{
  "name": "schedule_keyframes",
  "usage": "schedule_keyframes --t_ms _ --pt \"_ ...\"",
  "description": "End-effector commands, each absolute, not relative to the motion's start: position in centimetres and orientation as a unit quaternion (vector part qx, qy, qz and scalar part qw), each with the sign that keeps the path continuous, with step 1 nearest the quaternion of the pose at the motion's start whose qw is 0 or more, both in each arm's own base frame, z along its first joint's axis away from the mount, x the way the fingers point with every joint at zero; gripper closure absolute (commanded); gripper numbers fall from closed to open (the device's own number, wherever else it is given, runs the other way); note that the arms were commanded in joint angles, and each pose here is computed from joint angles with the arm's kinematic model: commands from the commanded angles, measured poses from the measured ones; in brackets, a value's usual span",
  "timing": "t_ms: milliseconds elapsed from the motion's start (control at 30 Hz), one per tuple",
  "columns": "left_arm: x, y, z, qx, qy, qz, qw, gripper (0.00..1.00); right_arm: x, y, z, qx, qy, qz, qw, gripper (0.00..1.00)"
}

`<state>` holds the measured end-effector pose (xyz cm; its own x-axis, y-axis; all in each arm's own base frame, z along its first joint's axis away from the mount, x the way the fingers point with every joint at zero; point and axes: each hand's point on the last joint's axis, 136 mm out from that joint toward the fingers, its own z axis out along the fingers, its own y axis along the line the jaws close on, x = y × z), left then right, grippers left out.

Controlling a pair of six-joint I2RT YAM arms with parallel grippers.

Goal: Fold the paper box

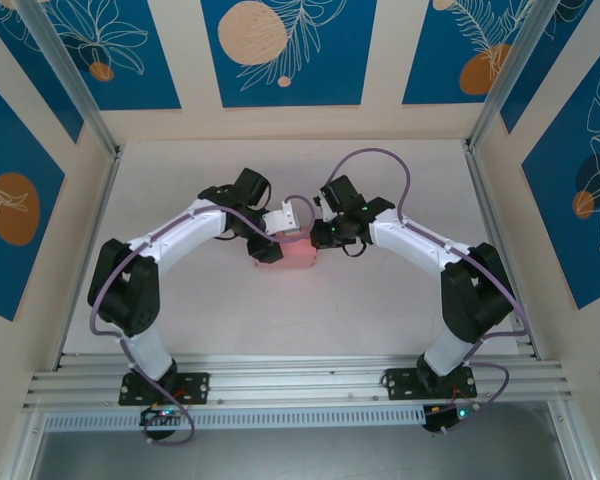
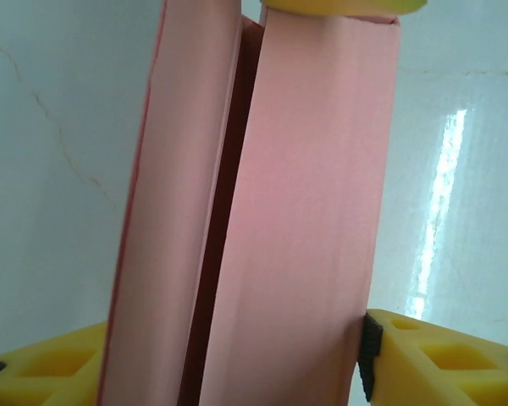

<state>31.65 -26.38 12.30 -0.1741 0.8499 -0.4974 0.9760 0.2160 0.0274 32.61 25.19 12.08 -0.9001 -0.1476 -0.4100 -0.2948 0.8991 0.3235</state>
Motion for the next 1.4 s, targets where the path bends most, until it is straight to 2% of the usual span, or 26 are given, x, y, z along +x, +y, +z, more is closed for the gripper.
schedule_keyframes --t_ms 0,100,300,500,733,1000,1367 --pt "31.0 -27.7 12.2 0.608 0.745 -0.182 0.205 0.45 32.2 25.8 11.9 -0.116 0.956 0.197 0.185 0.84" --pt "30.6 -27.4 11.5 0.611 0.747 -0.180 0.190 0.48 32.2 25.7 12.2 -0.116 0.955 0.198 0.187 0.77" --pt "30.4 -26.8 10.7 0.617 0.750 -0.170 0.167 0.53 32.5 25.3 14.2 -0.120 0.950 0.198 0.209 0.56" --pt "30.4 -26.6 10.5 0.621 0.750 -0.163 0.159 0.53 33.4 23.6 15.5 -0.113 0.950 0.183 0.226 0.55" --pt "30.4 -26.6 10.4 0.620 0.751 -0.165 0.156 0.53 33.3 24.3 15.9 -0.114 0.945 0.215 0.217 0.63" --pt "30.8 -26.5 10.2 0.615 0.757 -0.156 0.154 0.53 32.8 25.4 15.2 -0.114 0.943 0.245 0.195 0.84" --pt "31.1 -26.8 9.8 0.612 0.760 -0.160 0.149 0.53 32.3 26.9 15.9 -0.115 0.939 0.269 0.182 0.85"
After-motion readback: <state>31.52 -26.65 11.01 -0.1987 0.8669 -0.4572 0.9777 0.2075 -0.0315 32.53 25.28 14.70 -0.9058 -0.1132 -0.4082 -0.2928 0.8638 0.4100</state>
